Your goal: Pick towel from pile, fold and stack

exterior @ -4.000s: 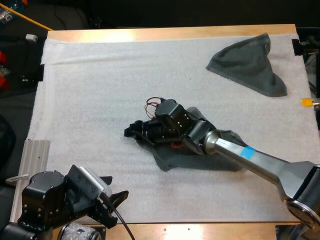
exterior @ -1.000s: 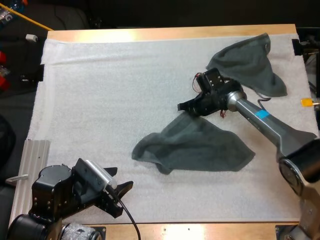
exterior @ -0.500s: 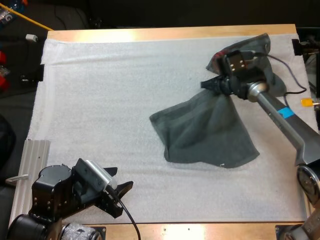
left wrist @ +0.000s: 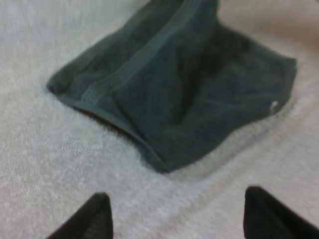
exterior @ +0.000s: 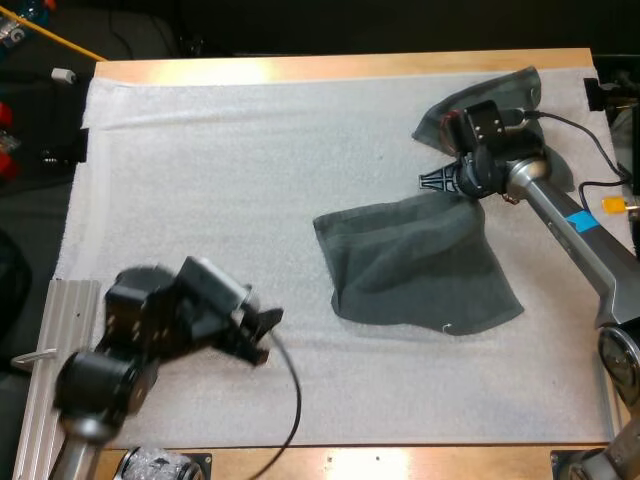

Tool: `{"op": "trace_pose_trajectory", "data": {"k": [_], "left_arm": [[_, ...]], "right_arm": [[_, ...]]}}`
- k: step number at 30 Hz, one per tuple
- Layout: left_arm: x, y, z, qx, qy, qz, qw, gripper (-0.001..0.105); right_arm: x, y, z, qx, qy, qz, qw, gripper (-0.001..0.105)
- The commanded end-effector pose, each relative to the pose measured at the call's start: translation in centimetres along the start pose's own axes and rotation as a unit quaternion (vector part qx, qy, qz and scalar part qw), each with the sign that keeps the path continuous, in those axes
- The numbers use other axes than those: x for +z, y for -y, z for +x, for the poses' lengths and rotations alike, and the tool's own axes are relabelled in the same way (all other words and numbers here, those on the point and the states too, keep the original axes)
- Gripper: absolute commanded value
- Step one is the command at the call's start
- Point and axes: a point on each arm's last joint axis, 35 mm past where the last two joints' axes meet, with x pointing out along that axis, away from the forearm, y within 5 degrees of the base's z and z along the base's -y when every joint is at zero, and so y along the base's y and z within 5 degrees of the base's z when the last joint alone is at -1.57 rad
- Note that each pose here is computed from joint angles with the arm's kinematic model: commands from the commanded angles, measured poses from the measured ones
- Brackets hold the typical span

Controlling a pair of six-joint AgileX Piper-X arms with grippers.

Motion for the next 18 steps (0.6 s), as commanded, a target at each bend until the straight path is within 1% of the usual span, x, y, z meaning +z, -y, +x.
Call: {"op": "trace_pose_trajectory", "data": {"k": [1,4,10,18], "left_arm": [[0.7,-0.6,1.4,0.003,0.001,-0.004,1.0,0.056],[1.7,-2.2,4.4,0.004,-0.012,-0.017,0.9998,0.056],[2.5,-4.7,9.2,0.007,-0.04,-0.047,0.9981,0.056],[4.9,-6.7,13.3,0.01,-0.07,-0.064,0.9955,0.056]], "right_arm": [[0.1,0.3,-0.6,0.0,0.0,-0.007,1.0,0.0],[0.0,0.3,-0.6,0.0,-0.002,-0.016,1.0,0.0],[0.0,0.3,-0.6,0.0,-0.002,-0.021,1.0,0.0],[0.0,0.3,-0.6,0.0,-0.002,-0.021,1.0,0.0]]}}
